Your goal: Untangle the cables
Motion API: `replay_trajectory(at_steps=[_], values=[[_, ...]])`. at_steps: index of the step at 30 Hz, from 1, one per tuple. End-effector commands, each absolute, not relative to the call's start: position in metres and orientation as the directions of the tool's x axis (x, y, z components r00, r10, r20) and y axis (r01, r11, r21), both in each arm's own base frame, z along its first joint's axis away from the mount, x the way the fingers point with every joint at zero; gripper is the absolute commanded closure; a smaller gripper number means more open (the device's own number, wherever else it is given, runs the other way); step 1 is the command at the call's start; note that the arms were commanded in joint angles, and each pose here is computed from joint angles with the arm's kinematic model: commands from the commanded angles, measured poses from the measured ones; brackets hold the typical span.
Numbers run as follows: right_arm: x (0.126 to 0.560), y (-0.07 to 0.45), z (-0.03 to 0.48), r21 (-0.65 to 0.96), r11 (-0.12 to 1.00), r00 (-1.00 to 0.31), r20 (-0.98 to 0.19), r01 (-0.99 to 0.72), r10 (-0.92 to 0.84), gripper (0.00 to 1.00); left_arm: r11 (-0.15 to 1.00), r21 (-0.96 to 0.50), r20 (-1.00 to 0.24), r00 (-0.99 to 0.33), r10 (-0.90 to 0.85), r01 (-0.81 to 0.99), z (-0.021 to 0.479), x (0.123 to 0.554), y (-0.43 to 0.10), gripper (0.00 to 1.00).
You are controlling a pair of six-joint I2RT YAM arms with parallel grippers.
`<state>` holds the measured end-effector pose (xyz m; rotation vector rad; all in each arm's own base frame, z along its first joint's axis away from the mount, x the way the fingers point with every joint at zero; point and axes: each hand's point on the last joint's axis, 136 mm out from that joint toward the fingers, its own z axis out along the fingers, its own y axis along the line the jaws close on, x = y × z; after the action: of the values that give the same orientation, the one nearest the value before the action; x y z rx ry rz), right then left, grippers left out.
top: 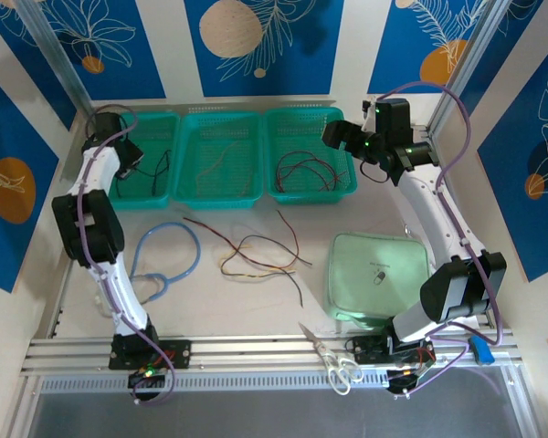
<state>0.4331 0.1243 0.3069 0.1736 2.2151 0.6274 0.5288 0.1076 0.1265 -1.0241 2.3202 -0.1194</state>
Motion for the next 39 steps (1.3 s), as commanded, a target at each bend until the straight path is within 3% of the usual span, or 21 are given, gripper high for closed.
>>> replay_trajectory(at_steps=[1, 5, 7, 9, 14, 21, 27, 32, 39], values=[[0.427, 0.130, 0.309, 0.491, 0.864, -0.670, -0.680, -0.113, 0.298, 0.08, 0.721, -0.273, -0.402, -0.606, -0.687, -0.636, 0.102, 0.523, 0.096, 1.00], [0.424, 0.129, 0.311, 0.482, 0.868, -0.665, -0.687, -0.117, 0.292, 0.08, 0.720, -0.248, -0.396, -0.610, -0.686, -0.648, 0.098, 0.520, 0.099, 1.00], [0.422, 0.128, 0.313, 0.476, 0.872, -0.665, -0.689, -0.116, 0.288, 0.08, 0.716, -0.247, -0.420, -0.594, -0.686, -0.653, 0.105, 0.520, 0.105, 0.64], [0.420, 0.128, 0.315, 0.475, 0.872, -0.660, -0.693, -0.117, 0.289, 0.08, 0.718, -0.251, -0.449, -0.579, -0.681, -0.650, 0.118, 0.520, 0.108, 0.43], [0.415, 0.128, 0.319, 0.473, 0.872, -0.653, -0.700, -0.123, 0.288, 0.08, 0.735, -0.265, -0.567, -0.515, -0.642, -0.624, 0.171, 0.521, 0.117, 0.21], [0.410, 0.130, 0.323, 0.474, 0.871, -0.648, -0.705, -0.130, 0.287, 0.08, 0.795, -0.271, -0.676, -0.480, -0.559, -0.543, 0.239, 0.509, 0.107, 0.15], [0.402, 0.134, 0.319, 0.463, 0.876, -0.654, -0.706, -0.135, 0.272, 0.08, 0.853, -0.291, -0.660, -0.555, -0.507, -0.433, 0.246, 0.494, 0.076, 0.18], [0.382, 0.158, 0.295, 0.302, 0.933, -0.690, -0.718, -0.196, 0.088, 0.10, 0.880, -0.382, -0.615, -0.633, -0.470, -0.283, 0.248, 0.465, 0.028, 0.21], [0.326, 0.205, 0.232, 0.217, 0.940, -0.792, -0.605, -0.264, -0.083, 0.12, 0.883, -0.440, -0.603, -0.674, -0.426, -0.164, 0.260, 0.396, -0.029, 0.21]])
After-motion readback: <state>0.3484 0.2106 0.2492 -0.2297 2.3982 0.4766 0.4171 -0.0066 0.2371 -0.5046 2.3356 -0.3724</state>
